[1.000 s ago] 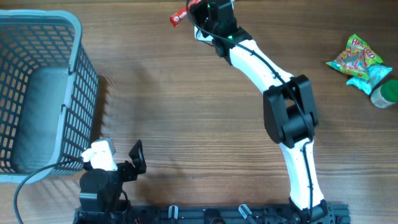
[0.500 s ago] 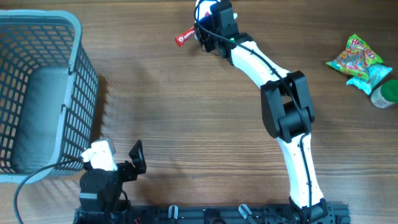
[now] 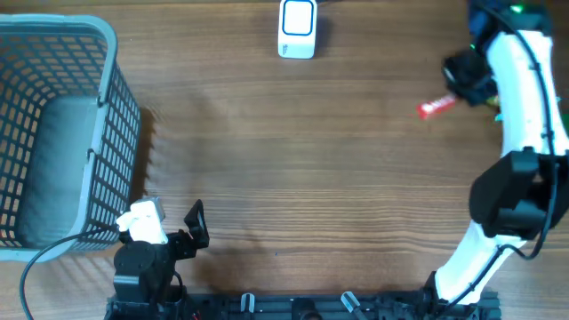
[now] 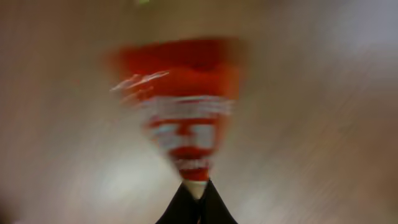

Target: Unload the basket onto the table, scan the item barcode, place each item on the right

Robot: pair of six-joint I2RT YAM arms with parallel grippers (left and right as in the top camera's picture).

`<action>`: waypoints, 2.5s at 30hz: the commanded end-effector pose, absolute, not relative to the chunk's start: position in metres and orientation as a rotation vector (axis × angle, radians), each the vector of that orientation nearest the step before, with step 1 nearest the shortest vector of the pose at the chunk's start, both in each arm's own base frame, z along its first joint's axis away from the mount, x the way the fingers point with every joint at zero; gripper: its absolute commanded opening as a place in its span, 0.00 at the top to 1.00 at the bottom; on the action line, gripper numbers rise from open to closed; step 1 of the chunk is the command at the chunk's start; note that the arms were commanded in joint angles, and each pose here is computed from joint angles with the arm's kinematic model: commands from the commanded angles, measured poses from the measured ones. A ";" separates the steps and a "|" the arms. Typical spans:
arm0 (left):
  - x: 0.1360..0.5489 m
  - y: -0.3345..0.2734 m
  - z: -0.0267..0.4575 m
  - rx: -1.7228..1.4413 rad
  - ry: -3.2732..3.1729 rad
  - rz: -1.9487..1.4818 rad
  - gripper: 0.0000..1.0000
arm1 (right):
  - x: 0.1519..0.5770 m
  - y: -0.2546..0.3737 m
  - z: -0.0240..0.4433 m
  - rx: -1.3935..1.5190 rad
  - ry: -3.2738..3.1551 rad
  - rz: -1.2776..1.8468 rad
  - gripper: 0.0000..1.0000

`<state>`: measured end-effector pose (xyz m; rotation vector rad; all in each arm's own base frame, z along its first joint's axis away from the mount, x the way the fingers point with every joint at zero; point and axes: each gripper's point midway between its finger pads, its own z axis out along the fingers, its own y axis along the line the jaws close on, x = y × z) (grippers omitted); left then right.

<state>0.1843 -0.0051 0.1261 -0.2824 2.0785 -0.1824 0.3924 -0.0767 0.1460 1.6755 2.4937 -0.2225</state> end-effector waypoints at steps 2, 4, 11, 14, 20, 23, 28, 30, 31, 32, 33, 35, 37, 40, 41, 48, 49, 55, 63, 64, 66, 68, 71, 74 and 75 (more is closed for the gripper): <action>0.185 -0.005 0.126 -0.279 2.073 -0.179 0.00 | 0.339 -0.166 0.100 1.688 2.419 -0.791 0.95; 0.185 -0.005 0.126 -0.279 2.073 -0.179 0.00 | 0.333 -0.189 0.065 1.629 2.428 -0.826 0.96; 0.185 -0.005 0.126 -0.279 2.073 -0.179 0.00 | 0.364 -0.207 0.090 1.451 2.500 -0.682 0.00; 0.185 -0.005 0.126 -0.279 2.073 -0.179 0.00 | 0.382 -0.181 0.164 1.388 2.502 -0.419 0.00; 0.185 -0.005 0.126 -0.279 2.073 -0.179 0.00 | 0.368 -0.094 0.324 0.801 2.378 0.104 0.00; 0.185 -0.005 0.126 -0.279 2.073 -0.179 0.00 | 0.307 -0.062 0.378 0.700 2.291 0.200 0.00; 0.185 -0.005 0.126 -0.279 2.073 -0.179 0.00 | 0.197 -0.032 0.407 0.673 2.228 0.198 0.00; 0.185 -0.005 0.126 -0.279 2.073 -0.179 0.00 | 0.168 -0.024 0.423 0.635 2.135 0.196 0.00; 0.185 -0.005 0.126 -0.279 2.073 -0.179 0.00 | 0.158 -0.021 0.428 0.623 2.104 0.196 0.00; 0.185 -0.005 0.126 -0.279 2.073 -0.179 0.00 | 0.151 -0.019 0.431 0.601 2.086 0.187 0.00; 0.185 -0.005 0.126 -0.279 2.073 -0.179 0.00 | 0.139 -0.016 0.436 0.516 2.069 0.147 0.00; 0.185 -0.005 0.126 -0.279 2.073 -0.179 0.00 | 0.127 -0.011 0.441 0.419 2.045 0.111 0.00; 0.185 -0.005 0.126 -0.279 2.073 -0.179 0.00 | 0.120 -0.009 0.443 0.323 2.040 0.054 0.00; 0.185 -0.005 0.126 -0.279 2.073 -0.179 0.00 | 0.107 -0.005 0.450 0.215 1.995 -0.012 0.00; 0.185 -0.005 0.126 -0.279 2.073 -0.179 0.00 | 0.104 -0.004 0.453 0.195 1.970 -0.026 0.00; 0.185 -0.005 0.126 -0.279 2.073 -0.179 0.00 | 0.084 0.019 0.472 -0.060 1.646 -0.002 0.00; 0.185 -0.005 0.126 -0.279 2.073 -0.179 0.00 | 0.085 0.021 0.466 -0.080 1.605 0.006 0.01; 0.185 -0.005 0.126 -0.279 2.073 -0.179 0.00 | 0.124 0.033 0.431 -0.190 1.344 0.050 0.00; 0.185 -0.005 0.126 -0.279 2.073 -0.179 0.00 | 0.181 0.046 0.361 -0.292 1.126 0.091 0.00; 0.185 -0.005 0.126 -0.279 2.073 -0.179 0.00 | 0.186 0.046 0.351 -0.303 1.119 0.077 0.00; 0.185 -0.005 0.126 -0.279 2.073 -0.179 0.00 | 0.197 0.042 0.333 -0.295 1.123 0.053 0.00; 0.185 -0.005 0.126 -0.279 2.073 -0.179 0.00 | 0.208 0.040 0.311 -0.311 1.139 0.012 0.00; 0.185 -0.005 0.126 -0.279 2.073 -0.179 0.00 | 0.222 0.035 0.278 -0.300 1.198 -0.011 0.00; 0.185 -0.005 0.126 -0.279 2.073 -0.179 0.00 | 0.230 0.032 0.256 -0.275 1.246 -0.012 0.00; 0.185 -0.005 0.126 -0.279 2.073 -0.179 0.00 | 0.232 0.031 0.249 -0.263 1.264 -0.014 0.00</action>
